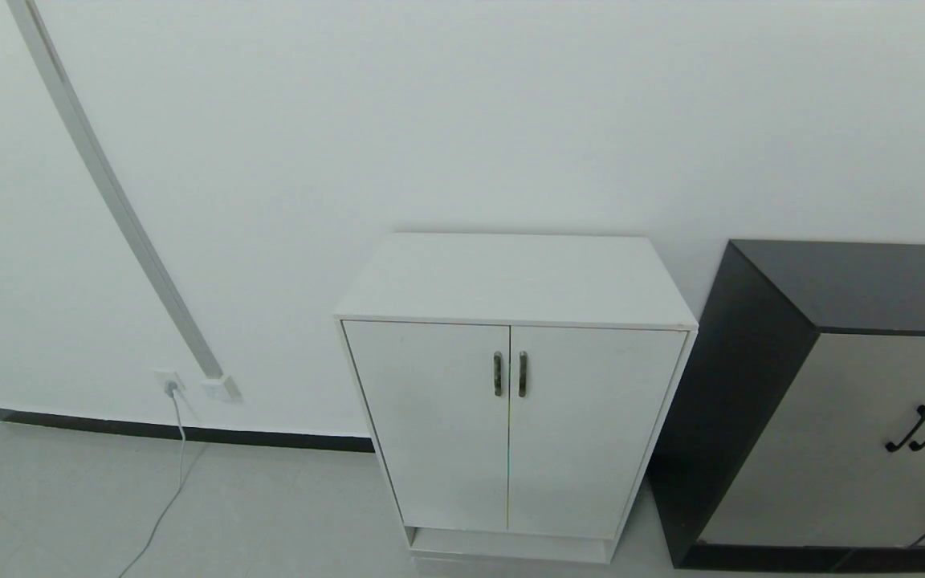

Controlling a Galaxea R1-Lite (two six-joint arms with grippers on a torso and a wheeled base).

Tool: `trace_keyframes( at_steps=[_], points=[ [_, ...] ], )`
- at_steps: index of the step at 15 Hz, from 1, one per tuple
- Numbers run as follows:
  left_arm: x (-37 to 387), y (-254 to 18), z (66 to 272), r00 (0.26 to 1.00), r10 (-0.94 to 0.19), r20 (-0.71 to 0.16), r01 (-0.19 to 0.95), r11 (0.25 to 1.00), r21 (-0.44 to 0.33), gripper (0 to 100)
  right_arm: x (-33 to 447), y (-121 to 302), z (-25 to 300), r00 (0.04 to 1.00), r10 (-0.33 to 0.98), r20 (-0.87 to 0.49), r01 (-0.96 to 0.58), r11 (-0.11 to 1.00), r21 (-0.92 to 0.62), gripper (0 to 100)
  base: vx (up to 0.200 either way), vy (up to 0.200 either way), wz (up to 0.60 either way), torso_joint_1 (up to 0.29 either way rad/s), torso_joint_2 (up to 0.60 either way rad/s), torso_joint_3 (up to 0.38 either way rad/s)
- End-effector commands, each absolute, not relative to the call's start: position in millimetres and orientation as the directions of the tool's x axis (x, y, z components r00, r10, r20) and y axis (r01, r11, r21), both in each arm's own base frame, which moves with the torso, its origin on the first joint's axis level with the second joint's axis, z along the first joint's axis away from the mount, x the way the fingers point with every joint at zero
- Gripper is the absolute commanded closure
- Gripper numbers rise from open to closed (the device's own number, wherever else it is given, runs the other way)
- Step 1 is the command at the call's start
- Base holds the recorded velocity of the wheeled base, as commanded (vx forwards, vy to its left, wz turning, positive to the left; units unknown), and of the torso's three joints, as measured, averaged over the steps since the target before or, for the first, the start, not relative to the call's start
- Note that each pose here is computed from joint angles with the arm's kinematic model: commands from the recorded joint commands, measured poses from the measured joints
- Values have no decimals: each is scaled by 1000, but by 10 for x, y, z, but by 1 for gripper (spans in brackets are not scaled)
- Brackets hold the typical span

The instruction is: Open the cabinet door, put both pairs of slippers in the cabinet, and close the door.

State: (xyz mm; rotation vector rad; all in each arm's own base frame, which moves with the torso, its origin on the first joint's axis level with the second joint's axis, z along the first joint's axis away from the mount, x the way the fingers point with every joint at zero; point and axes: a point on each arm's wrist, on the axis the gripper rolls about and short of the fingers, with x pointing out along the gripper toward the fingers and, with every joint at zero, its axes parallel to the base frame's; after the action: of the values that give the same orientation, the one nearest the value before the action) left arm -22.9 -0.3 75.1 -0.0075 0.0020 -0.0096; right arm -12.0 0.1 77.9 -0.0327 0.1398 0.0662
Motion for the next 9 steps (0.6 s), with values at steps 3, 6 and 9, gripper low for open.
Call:
trace_keyframes(
  at_steps=[3, 6, 9],
  points=[
    [-228, -3, 752, 1000, -9, -3, 9, 1000, -8, 100, -193, 1, 766, 998, 49, -44, -49, 999, 0, 100, 0, 0, 0, 0, 0, 0],
    [-228, -2, 752, 1000, -8, -3, 8, 1000, -8, 100, -228, 5, 760, 1000, 25, 5, -25, 998, 54, 100, 0, 0, 0, 0, 0, 0],
    [-228, -2, 753, 1000, -8, -2, 8, 1000, -2, 100, -228, 2, 760, 1000, 9, 5, -9, 998, 58, 100, 0, 0, 0, 0, 0, 0]
  ],
)
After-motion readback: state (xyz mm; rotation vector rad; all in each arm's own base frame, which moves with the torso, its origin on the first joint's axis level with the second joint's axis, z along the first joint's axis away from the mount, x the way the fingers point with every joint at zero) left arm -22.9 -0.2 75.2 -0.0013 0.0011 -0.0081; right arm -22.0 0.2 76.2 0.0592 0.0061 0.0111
